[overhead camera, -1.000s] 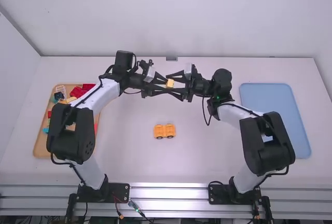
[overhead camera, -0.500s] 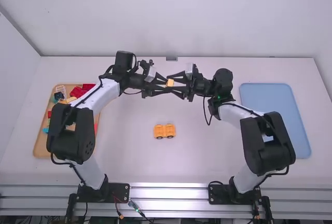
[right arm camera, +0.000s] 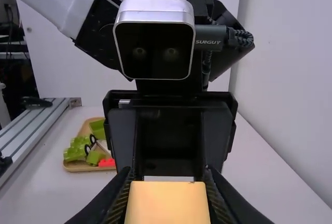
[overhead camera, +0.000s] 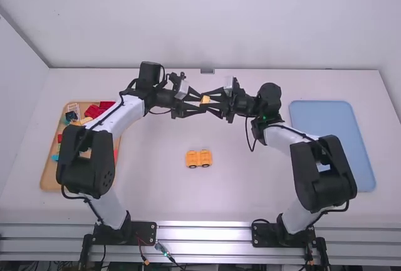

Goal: Assemble lego blocks to make yellow taxi

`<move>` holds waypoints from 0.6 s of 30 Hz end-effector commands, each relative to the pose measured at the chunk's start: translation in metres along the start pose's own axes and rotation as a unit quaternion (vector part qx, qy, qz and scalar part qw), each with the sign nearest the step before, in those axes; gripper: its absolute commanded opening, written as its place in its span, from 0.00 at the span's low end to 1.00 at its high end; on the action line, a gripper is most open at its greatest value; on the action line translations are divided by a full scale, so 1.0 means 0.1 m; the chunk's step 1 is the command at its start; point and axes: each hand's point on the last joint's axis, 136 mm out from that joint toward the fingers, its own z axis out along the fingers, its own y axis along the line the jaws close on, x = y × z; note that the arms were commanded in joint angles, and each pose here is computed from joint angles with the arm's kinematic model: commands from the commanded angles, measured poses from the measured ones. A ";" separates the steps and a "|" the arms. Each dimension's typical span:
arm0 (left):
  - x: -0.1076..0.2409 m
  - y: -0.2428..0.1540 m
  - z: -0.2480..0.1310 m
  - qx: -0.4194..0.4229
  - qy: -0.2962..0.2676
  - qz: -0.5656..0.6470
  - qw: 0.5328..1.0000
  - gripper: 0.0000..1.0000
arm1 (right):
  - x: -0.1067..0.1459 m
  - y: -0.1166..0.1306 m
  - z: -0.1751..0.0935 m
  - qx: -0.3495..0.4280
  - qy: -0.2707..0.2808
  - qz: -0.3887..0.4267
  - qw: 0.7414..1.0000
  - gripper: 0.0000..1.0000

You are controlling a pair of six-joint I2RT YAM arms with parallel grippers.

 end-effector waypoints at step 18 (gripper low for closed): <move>0.76 0.50 -0.28 -0.200 0.194 -0.131 0.952 0.99 | 0.31 -0.67 -0.30 0.173 0.051 0.070 0.981 0.27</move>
